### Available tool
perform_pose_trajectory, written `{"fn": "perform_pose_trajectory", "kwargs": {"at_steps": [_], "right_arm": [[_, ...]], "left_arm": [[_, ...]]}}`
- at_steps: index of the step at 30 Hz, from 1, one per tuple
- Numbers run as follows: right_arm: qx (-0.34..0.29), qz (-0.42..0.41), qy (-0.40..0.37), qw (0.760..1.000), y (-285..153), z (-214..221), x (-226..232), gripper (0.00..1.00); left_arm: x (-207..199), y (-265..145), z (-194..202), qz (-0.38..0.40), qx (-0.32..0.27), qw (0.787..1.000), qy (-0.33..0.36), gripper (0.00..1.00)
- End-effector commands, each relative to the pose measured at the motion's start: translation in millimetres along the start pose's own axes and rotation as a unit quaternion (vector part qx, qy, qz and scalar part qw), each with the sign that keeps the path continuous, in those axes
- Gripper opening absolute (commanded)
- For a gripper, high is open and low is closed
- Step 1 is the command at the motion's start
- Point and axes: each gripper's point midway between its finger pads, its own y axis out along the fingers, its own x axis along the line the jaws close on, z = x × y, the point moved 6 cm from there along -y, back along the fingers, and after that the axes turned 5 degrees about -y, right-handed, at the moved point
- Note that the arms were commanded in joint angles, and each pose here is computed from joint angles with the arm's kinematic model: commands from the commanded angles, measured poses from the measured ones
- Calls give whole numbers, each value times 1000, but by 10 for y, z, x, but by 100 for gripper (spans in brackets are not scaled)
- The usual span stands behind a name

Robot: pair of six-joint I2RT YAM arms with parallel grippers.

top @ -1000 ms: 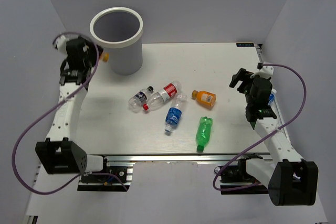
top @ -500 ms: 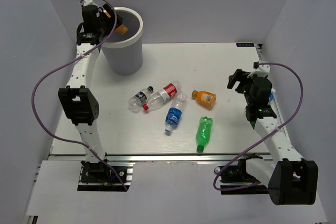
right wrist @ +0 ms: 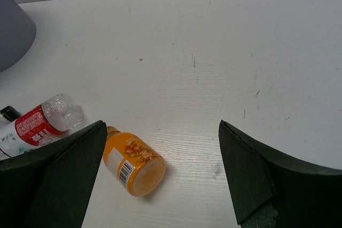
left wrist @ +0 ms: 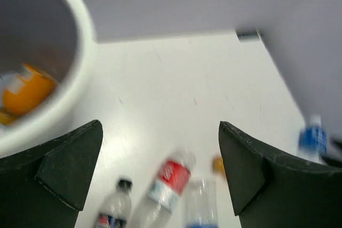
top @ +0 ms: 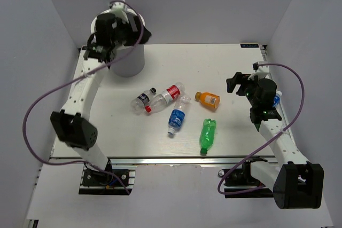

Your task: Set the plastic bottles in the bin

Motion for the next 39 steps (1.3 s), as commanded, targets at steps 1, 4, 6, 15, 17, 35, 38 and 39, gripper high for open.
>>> {"fn": "perform_pose_trajectory", "kwargs": {"at_steps": [1, 4, 6, 15, 17, 35, 38, 39], "right_arm": [[-47, -17, -13, 999, -37, -224, 48, 89], [-51, -18, -16, 998, -66, -240, 53, 89], [-54, -16, -20, 998, -86, -243, 47, 90], [-61, 8, -4, 998, -104, -256, 5, 89], [-59, 7, -5, 998, -99, -249, 4, 89], [-54, 22, -17, 998, -54, -263, -41, 89], [-56, 25, -14, 998, -60, -264, -48, 89], [-54, 24, -13, 998, -57, -261, -43, 89]], "left_arm": [[-51, -268, 556, 3, 56, 996, 70, 98], [-64, -455, 792, 12, 61, 994, 84, 98], [87, -498, 1170, -4, 101, 992, 79, 98], [705, -310, 2238, -97, 229, 966, 67, 98], [769, -267, 2380, -99, 253, 960, 63, 98], [925, -258, 2766, -115, 302, 945, 44, 52], [729, -266, 2421, -83, 260, 961, 48, 45], [665, -281, 2316, -72, 246, 965, 51, 45]]}}
